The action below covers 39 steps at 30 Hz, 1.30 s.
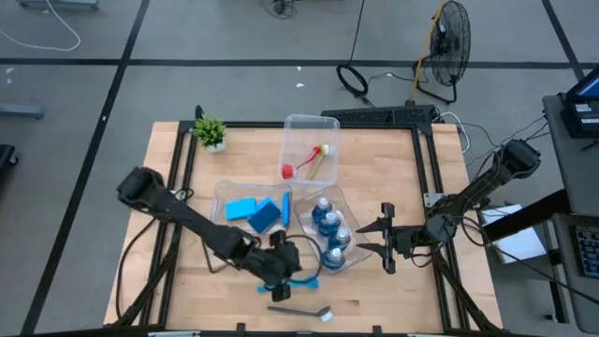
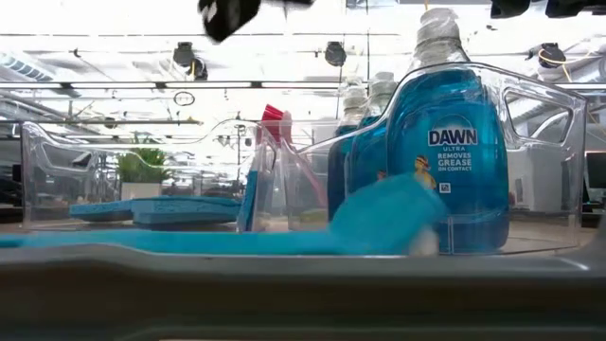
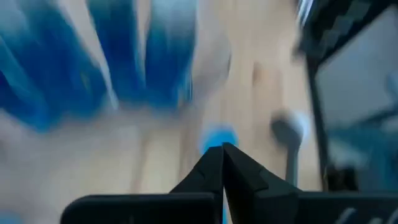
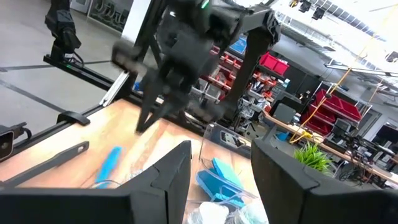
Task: Pick & Place Kitchen Sink Supplies
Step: Put the blue dish brush into the transparent container
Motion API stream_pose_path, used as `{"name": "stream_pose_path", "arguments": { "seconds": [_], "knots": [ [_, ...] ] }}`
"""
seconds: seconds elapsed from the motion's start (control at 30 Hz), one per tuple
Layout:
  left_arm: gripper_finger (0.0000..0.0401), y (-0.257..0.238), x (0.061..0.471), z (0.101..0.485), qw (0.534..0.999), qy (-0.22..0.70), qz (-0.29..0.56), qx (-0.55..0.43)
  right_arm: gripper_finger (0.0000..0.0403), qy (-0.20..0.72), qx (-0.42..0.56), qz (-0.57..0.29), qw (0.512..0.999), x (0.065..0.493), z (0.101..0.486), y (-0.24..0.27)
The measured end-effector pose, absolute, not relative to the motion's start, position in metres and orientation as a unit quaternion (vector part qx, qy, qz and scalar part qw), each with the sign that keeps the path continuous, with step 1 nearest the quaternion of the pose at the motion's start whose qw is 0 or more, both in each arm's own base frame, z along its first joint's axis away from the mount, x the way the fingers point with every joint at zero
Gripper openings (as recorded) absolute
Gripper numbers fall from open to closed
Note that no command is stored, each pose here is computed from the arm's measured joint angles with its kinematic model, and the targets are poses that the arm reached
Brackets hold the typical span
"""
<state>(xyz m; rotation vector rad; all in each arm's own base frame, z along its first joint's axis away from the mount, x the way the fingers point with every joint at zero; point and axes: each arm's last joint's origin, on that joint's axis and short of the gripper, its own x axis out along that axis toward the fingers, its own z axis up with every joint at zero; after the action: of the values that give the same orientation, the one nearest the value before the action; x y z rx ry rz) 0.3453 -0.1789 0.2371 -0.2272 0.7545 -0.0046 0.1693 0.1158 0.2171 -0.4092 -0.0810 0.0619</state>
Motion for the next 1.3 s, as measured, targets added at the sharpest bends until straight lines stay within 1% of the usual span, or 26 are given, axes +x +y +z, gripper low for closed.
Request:
{"name": "stream_pose_path", "arguments": {
  "seconds": [0.07, 0.13, 0.2, 0.3, 0.37, 0.43, 0.53, 0.6, 0.7, 0.77, 0.87, 0.93, 1.0, 1.2, 1.3],
  "knots": [
    [0.0007, -0.176, 0.347, 0.255, 0.945, 0.312, -0.002, -0.097, 0.0155, -0.04, -0.202, 0.031, 0.978, 0.169, 0.217, 0.116],
    [0.001, -0.172, 0.345, 0.269, 0.957, 0.279, 0.005, -0.079, 0.0155, -0.04, -0.201, 0.031, 0.978, 0.169, 0.217, 0.116],
    [0.0006, -0.167, 0.345, 0.28, 0.962, 0.259, 0.002, -0.084, 0.0155, -0.039, -0.199, 0.031, 0.979, 0.169, 0.217, 0.116],
    [0.0004, -0.166, 0.342, 0.28, 0.953, 0.28, -0.017, -0.11, 0.0155, -0.039, -0.198, 0.031, 0.979, 0.169, 0.217, 0.116],
    [0.0019, -0.167, 0.34, 0.27, 0.943, 0.314, -0.014, -0.111, 0.0155, -0.037, -0.199, 0.031, 0.979, 0.169, 0.217, 0.116],
    [0.005, -0.175, 0.342, 0.254, 0.93, 0.351, -0.023, -0.11, 0.0155, -0.037, -0.2, 0.032, 0.979, 0.169, 0.216, 0.116],
    [0.0113, -0.194, 0.344, 0.221, 0.904, 0.408, -0.06, -0.114, 0.0155, -0.036, -0.201, 0.032, 0.978, 0.169, 0.216, 0.116],
    [0.0158, -0.207, 0.346, 0.202, 0.895, 0.424, -0.074, -0.12, 0.0155, -0.036, -0.201, 0.032, 0.978, 0.169, 0.216, 0.116],
    [0.0217, -0.221, 0.348, 0.177, 0.885, 0.443, -0.071, -0.124, 0.0155, -0.037, -0.201, 0.032, 0.978, 0.169, 0.216, 0.116],
    [0.0248, -0.225, 0.348, 0.163, 0.879, 0.455, -0.067, -0.121, 0.0155, -0.04, -0.199, 0.031, 0.979, 0.169, 0.217, 0.116],
    [0.0279, -0.229, 0.351, 0.15, 0.879, 0.459, -0.071, -0.11, 0.0155, -0.042, -0.197, 0.03, 0.979, 0.169, 0.218, 0.116],
    [0.0287, -0.23, 0.353, 0.147, 0.879, 0.456, -0.086, -0.105, 0.0155, -0.046, -0.197, 0.03, 0.979, 0.169, 0.218, 0.116],
    [0.0287, -0.229, 0.355, 0.148, 0.879, 0.454, -0.098, -0.104, 0.0155, -0.048, -0.198, 0.029, 0.979, 0.169, 0.219, 0.116],
    [0.0264, -0.223, 0.358, 0.146, 0.863, 0.475, -0.124, -0.121, 0.0155, -0.049, -0.207, 0.028, 0.977, 0.169, 0.219, 0.116],
    [0.0252, -0.221, 0.36, 0.14, 0.857, 0.484, -0.126, -0.122, 0.0155, -0.049, -0.208, 0.028, 0.977, 0.169, 0.219, 0.116]
  ]
}}
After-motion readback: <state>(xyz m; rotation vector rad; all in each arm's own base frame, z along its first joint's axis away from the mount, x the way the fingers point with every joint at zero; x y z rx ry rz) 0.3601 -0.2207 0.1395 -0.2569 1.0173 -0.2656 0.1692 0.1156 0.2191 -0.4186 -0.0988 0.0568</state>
